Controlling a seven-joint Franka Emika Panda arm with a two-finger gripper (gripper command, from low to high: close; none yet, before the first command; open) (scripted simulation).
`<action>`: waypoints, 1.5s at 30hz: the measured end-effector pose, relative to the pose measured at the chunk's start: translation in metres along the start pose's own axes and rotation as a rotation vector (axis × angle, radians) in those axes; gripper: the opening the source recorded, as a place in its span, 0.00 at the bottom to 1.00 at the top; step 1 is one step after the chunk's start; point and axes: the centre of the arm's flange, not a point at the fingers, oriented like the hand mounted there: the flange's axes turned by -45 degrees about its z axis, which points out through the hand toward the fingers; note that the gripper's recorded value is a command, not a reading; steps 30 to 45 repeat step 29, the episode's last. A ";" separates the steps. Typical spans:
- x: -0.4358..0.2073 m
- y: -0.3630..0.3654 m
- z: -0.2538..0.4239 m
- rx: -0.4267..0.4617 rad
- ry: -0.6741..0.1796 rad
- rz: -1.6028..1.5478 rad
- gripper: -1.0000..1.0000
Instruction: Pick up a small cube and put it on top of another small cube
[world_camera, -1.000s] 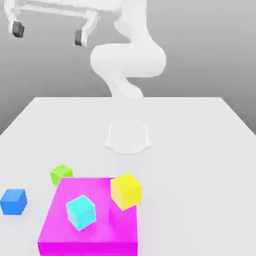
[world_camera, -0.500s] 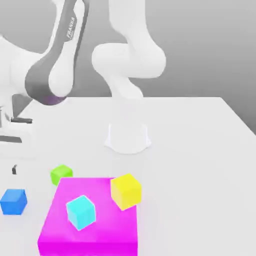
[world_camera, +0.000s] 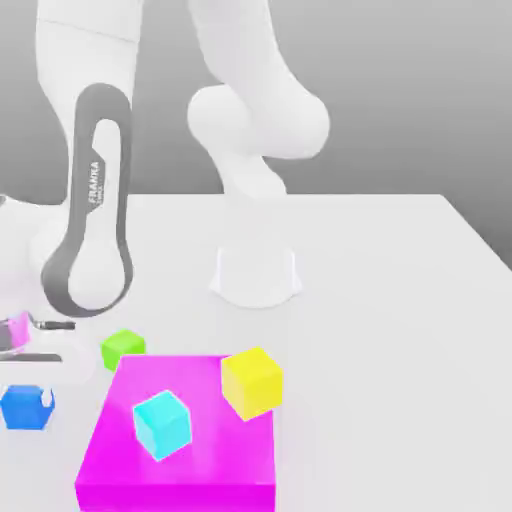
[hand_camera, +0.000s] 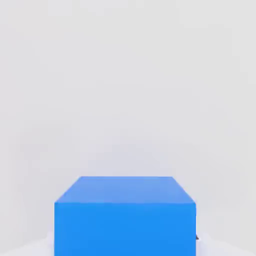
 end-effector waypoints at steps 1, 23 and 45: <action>0.000 0.000 -0.010 0.000 0.000 0.000 0.00; 0.043 -0.312 -0.156 -0.002 0.000 -0.039 0.00; 0.041 -0.314 -0.125 -0.001 0.000 -0.041 1.00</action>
